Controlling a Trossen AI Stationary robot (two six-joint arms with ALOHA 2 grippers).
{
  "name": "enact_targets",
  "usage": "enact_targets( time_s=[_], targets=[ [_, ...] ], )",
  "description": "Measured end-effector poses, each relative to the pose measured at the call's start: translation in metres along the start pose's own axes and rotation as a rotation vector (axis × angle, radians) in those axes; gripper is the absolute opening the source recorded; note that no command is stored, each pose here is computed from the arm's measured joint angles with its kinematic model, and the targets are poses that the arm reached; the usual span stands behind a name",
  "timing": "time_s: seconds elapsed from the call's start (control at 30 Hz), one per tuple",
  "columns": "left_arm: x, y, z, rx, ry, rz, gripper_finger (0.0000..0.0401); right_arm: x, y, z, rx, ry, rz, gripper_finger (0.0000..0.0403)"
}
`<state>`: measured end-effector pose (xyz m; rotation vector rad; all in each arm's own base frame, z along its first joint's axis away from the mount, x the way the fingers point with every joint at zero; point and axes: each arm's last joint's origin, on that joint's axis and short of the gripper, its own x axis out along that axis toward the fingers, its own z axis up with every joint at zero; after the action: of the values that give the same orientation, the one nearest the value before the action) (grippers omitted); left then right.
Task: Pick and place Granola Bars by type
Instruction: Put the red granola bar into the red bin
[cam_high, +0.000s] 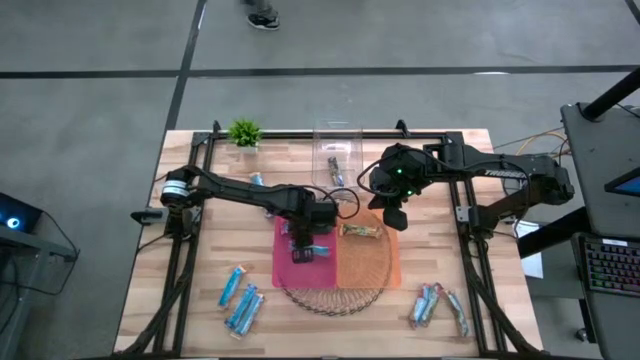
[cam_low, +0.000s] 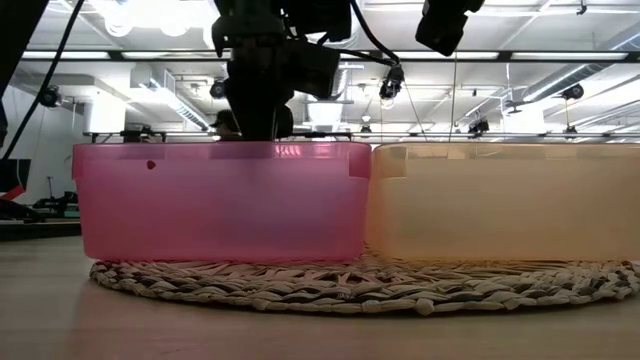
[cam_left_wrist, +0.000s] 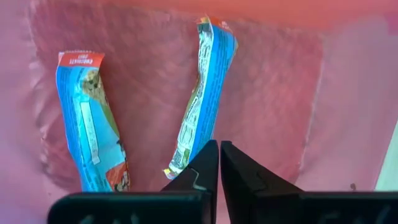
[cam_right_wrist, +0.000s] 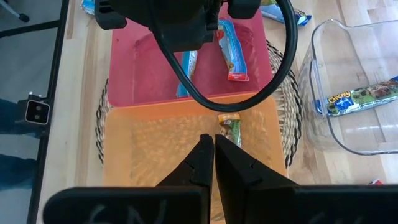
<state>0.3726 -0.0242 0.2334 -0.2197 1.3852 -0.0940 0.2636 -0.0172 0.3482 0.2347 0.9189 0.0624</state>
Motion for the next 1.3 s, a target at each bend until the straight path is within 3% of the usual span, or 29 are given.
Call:
enact_targets(
  time_s=[0.17,0.27,0.53,0.73,0.93,1.1,1.3],
  targets=[
    [-0.007,-0.001,-0.003,-0.035,0.033,0.006,0.0,0.0,0.0,0.0,-0.001,0.0,0.0,0.0009],
    [-0.023,-0.003,-0.005,-0.053,-0.023,0.007,0.0,0.0,0.0,0.0,0.002,0.0,0.0,0.0009],
    [-0.1,-0.01,-0.022,-0.017,-0.456,0.098,0.0,0.0,0.0,-0.001,0.005,0.014,-0.001,0.0009],
    [-0.148,-0.008,-0.049,-0.017,-0.81,0.075,0.0,-0.005,-0.008,-0.002,0.025,0.009,-0.023,0.0009],
    [-0.158,-0.004,-0.08,-0.016,-1.044,0.046,0.0,-0.023,-0.021,-0.004,0.002,-0.041,-0.062,0.0009],
    [-0.152,0.0,-0.099,-0.039,-1.122,0.012,0.0,-0.037,-0.035,-0.009,-0.038,-0.055,-0.106,0.0009],
    [-0.157,0.002,-0.112,-0.07,-1.162,0.025,0.0,-0.047,-0.062,-0.017,0.002,-0.011,-0.172,0.0009]
  ],
)
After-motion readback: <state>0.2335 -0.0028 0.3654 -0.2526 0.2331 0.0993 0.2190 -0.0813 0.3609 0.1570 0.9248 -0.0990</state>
